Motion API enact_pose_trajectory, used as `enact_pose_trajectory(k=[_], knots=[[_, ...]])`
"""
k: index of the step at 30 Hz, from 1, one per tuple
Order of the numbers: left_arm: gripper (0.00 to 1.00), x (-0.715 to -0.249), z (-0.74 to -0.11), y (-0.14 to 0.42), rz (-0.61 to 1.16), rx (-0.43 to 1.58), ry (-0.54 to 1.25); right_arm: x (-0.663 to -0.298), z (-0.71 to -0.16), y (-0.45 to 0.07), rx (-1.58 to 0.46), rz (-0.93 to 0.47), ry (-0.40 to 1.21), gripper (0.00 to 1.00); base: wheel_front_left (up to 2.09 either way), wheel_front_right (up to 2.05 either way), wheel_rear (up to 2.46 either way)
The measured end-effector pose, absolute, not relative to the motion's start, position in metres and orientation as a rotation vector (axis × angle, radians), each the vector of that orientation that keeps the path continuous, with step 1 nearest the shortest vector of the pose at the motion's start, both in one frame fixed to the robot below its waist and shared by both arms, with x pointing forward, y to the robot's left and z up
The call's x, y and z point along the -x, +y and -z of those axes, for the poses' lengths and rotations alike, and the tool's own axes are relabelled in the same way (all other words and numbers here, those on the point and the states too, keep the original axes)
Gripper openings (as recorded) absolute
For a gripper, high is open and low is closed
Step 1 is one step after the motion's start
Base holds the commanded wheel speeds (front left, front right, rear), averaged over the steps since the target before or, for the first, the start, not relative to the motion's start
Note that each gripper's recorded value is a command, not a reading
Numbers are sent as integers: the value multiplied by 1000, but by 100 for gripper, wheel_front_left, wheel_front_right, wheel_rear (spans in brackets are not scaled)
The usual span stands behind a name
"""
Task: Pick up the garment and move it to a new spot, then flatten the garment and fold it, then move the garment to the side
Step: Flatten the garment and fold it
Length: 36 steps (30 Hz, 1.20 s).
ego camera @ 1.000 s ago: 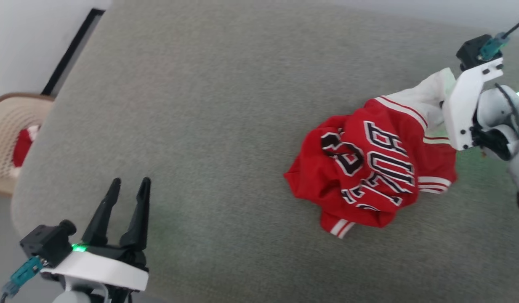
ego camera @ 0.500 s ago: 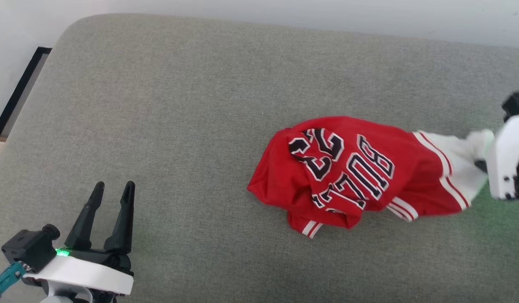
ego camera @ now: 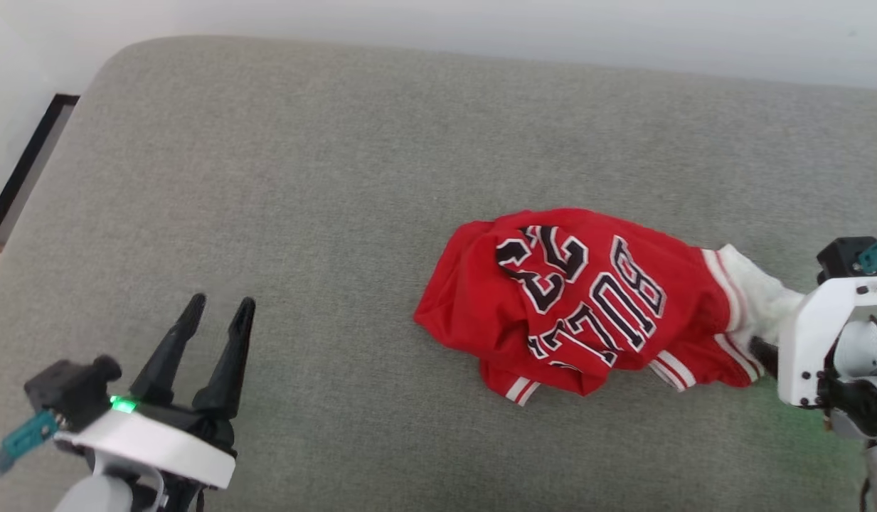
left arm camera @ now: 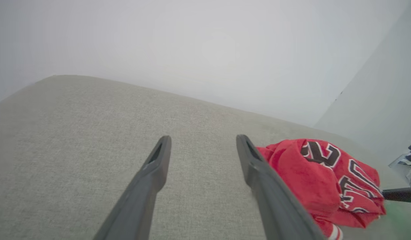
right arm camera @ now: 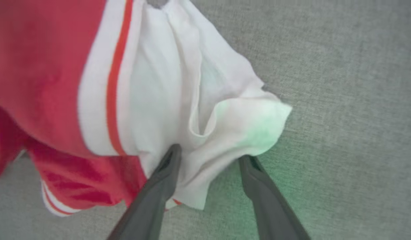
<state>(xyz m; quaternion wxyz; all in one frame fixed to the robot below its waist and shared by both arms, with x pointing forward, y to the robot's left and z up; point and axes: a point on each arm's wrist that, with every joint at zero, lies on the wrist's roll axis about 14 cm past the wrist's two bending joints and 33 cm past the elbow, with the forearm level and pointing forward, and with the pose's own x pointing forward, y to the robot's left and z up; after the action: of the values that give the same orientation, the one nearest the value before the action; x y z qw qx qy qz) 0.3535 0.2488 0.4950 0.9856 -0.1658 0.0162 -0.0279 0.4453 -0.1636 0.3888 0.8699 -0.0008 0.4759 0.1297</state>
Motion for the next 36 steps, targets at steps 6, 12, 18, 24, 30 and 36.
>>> enact_pose_trajectory(k=[6, 12, 18, 24, 30, 36], knots=[[100, -377, -513, 224, 215, 327, 89, -452, -417, -163, -22, -250, 856, 100, 0, 0, 0], [100, -401, -531, 197, 358, 306, 161, -457, -448, -159, -49, -241, 695, 100, 0, 0, 0], [100, -424, -537, 165, 488, 266, 307, -458, -487, -164, -85, -205, 473, 100, 0, 0, 0], [100, -441, -535, 130, 577, 205, 460, -450, -520, -172, -126, -147, 242, 100, 0, 0, 0], [100, -450, -516, 99, 646, 97, 621, -439, -538, -186, -117, -83, 60, 100, 0, 0, 0], [100, -450, -476, 73, 680, 14, 838, -427, -547, -206, -53, -13, -73, 100, 0, 0, 0]])
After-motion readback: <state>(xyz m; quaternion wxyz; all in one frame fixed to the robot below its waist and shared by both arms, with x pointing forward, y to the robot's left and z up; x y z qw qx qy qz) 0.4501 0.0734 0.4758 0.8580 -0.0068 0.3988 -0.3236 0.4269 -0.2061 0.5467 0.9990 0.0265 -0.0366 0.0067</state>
